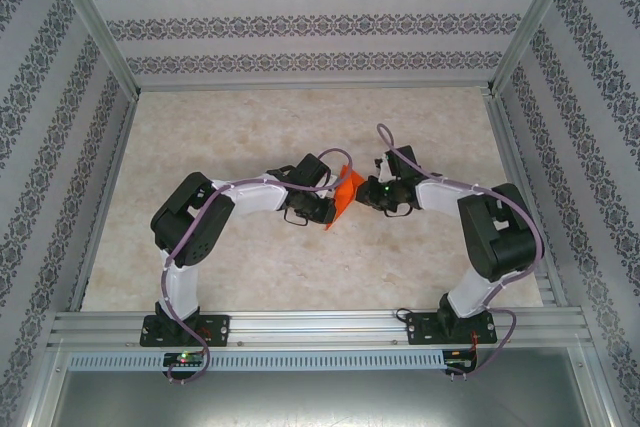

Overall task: Fold a paper plane with a square sheet of paper (pick it up from the middle)
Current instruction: Fold the wing for the fifth time at the center of the table.

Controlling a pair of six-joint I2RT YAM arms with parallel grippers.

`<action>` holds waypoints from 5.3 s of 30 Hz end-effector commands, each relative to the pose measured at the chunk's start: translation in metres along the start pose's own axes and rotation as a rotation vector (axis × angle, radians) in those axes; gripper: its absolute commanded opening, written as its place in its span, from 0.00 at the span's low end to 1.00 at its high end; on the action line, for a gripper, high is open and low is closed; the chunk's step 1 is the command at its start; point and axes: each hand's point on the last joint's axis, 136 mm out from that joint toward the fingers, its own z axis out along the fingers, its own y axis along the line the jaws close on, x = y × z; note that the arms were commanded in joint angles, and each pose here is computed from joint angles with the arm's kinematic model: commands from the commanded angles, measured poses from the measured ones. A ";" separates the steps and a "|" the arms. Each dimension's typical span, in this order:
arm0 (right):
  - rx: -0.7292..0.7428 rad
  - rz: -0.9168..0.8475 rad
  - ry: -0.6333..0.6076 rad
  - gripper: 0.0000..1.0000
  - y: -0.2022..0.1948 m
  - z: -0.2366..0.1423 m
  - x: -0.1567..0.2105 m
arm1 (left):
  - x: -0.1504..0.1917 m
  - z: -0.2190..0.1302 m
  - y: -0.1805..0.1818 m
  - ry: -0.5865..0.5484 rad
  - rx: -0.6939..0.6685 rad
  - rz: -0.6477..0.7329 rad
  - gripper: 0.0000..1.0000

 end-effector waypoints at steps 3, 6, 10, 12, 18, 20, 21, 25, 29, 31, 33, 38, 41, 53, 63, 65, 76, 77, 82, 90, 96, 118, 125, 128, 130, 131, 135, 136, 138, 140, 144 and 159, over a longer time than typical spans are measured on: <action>-0.215 0.068 0.006 0.09 0.038 -0.004 0.005 | 0.056 0.017 0.044 0.161 -0.169 0.002 0.14; -0.249 0.090 0.018 0.06 0.045 0.005 0.007 | 0.054 0.017 0.042 0.152 -0.167 0.009 0.14; -0.271 0.118 0.031 0.04 0.044 0.019 0.006 | 0.053 0.016 0.040 0.140 -0.159 0.014 0.14; -0.284 0.120 0.039 0.03 0.047 0.025 0.006 | 0.054 0.016 0.039 0.142 -0.156 0.017 0.14; -0.232 0.129 0.049 0.02 0.034 0.043 0.005 | 0.054 0.015 0.037 0.137 -0.153 0.021 0.14; -0.176 0.127 0.048 0.02 0.022 0.049 0.006 | 0.055 0.014 0.036 0.141 -0.152 0.024 0.14; -0.138 0.125 0.052 0.01 0.015 0.051 0.008 | 0.056 0.014 0.035 0.141 -0.151 0.024 0.14; -0.017 0.115 0.057 0.01 -0.010 0.055 0.013 | 0.056 0.011 0.031 0.138 -0.155 0.033 0.14; 0.069 0.094 0.058 0.01 -0.025 0.055 0.016 | 0.057 0.006 0.027 0.137 -0.167 0.045 0.15; 0.088 0.091 0.061 0.01 -0.030 0.056 0.018 | 0.059 0.004 0.024 0.140 -0.175 0.052 0.15; 0.103 0.097 0.062 0.01 -0.036 0.058 0.020 | 0.060 0.003 0.021 0.141 -0.179 0.059 0.15; 0.122 0.105 0.067 0.01 -0.044 0.062 0.022 | 0.068 0.001 0.018 0.145 -0.198 0.064 0.15; 0.133 0.109 0.068 0.01 -0.049 0.063 0.023 | 0.073 -0.001 0.016 0.150 -0.216 0.072 0.15; 0.145 0.126 0.067 0.01 -0.058 0.065 0.027 | 0.092 -0.003 0.014 0.173 -0.291 0.111 0.16; 0.152 0.137 0.069 0.01 -0.066 0.065 0.027 | 0.112 -0.008 0.017 0.210 -0.372 0.154 0.15; 0.151 0.138 0.070 0.01 -0.067 0.065 0.027 | 0.115 -0.009 0.018 0.215 -0.377 0.155 0.15; 0.144 0.133 0.084 0.01 -0.066 0.065 0.030 | 0.126 -0.024 0.020 0.215 -0.380 0.140 0.13; 0.142 0.132 0.087 0.01 -0.066 0.065 0.030 | 0.126 -0.025 0.020 0.212 -0.378 0.141 0.13; 0.123 0.121 0.091 0.01 -0.058 0.065 0.031 | 0.107 -0.033 0.008 0.147 -0.344 0.133 0.13; 0.087 0.115 0.100 0.01 -0.047 0.066 0.034 | 0.038 -0.049 -0.031 -0.077 -0.131 0.051 0.14; 0.062 0.111 0.097 0.01 -0.039 0.061 0.034 | 0.002 -0.045 -0.026 -0.173 -0.106 0.002 0.14; -0.064 0.140 0.058 0.03 -0.007 0.045 0.022 | 0.035 0.005 0.027 -0.035 -0.189 -0.014 0.10; -0.164 0.135 0.008 0.09 0.027 0.029 0.002 | 0.057 0.007 0.044 0.035 -0.213 0.064 0.07; -0.189 0.139 -0.025 0.09 0.039 0.021 -0.006 | 0.061 0.006 0.052 0.051 -0.226 0.072 0.06; -0.202 0.138 -0.037 0.09 0.046 0.018 -0.010 | 0.062 0.007 0.054 0.059 -0.223 0.073 0.06; -0.201 0.136 -0.039 0.10 0.049 0.019 -0.011 | 0.063 0.008 0.054 0.063 -0.220 0.073 0.06; -0.191 0.155 -0.038 0.10 0.048 0.027 -0.014 | 0.063 0.010 0.053 0.065 -0.204 0.077 0.06; -0.189 0.161 -0.037 0.10 0.048 0.029 -0.014 | 0.064 0.010 0.054 0.068 -0.204 0.077 0.06; -0.197 0.168 -0.035 0.10 0.049 0.033 -0.015 | 0.064 0.011 0.054 0.072 -0.194 0.076 0.06; -0.195 0.171 -0.031 0.10 0.049 0.039 -0.016 | 0.065 0.012 0.054 0.077 -0.186 0.077 0.06; -0.224 0.200 -0.027 0.10 0.050 0.051 -0.020 | 0.067 0.012 0.055 0.083 -0.178 0.079 0.06; 0.117 0.183 -0.042 0.11 -0.011 0.066 -0.035 | 0.078 0.012 0.059 0.131 -0.163 0.080 0.05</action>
